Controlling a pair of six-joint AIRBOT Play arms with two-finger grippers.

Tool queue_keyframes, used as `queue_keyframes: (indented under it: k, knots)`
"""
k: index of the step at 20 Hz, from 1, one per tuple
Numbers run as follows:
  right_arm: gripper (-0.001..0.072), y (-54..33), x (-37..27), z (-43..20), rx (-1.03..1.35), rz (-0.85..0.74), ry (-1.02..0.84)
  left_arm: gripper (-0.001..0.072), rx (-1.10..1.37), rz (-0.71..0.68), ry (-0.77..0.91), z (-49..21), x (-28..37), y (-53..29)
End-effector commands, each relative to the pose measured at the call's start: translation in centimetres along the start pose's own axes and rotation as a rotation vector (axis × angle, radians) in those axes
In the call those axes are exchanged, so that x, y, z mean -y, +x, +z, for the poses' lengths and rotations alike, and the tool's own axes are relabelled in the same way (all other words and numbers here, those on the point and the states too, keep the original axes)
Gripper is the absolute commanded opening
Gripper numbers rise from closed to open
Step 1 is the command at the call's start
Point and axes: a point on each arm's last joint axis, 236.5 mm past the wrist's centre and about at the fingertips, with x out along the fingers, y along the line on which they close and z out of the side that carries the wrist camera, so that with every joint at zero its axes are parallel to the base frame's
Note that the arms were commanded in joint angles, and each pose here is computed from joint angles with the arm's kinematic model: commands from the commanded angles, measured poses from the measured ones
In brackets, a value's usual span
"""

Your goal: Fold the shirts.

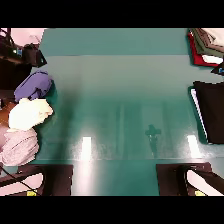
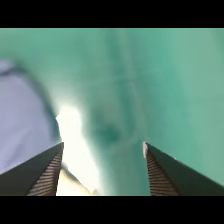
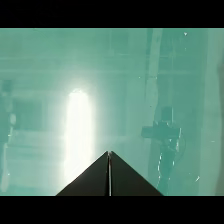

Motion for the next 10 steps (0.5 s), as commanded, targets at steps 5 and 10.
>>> queue_keyframes:
  k: [5,10]
  knots:
    - [0.0020,0.0,-0.1,-0.2,-0.009,0.001,-0.001,0.0593,-0.208,0.239,-0.138,-8.5,-9.2,9.6]
    - [0.0020,0.0,0.0,-0.2,-0.008,0.000,-0.001,0.0592,-0.246,0.207,-0.153,-9.9,-9.4,13.9]
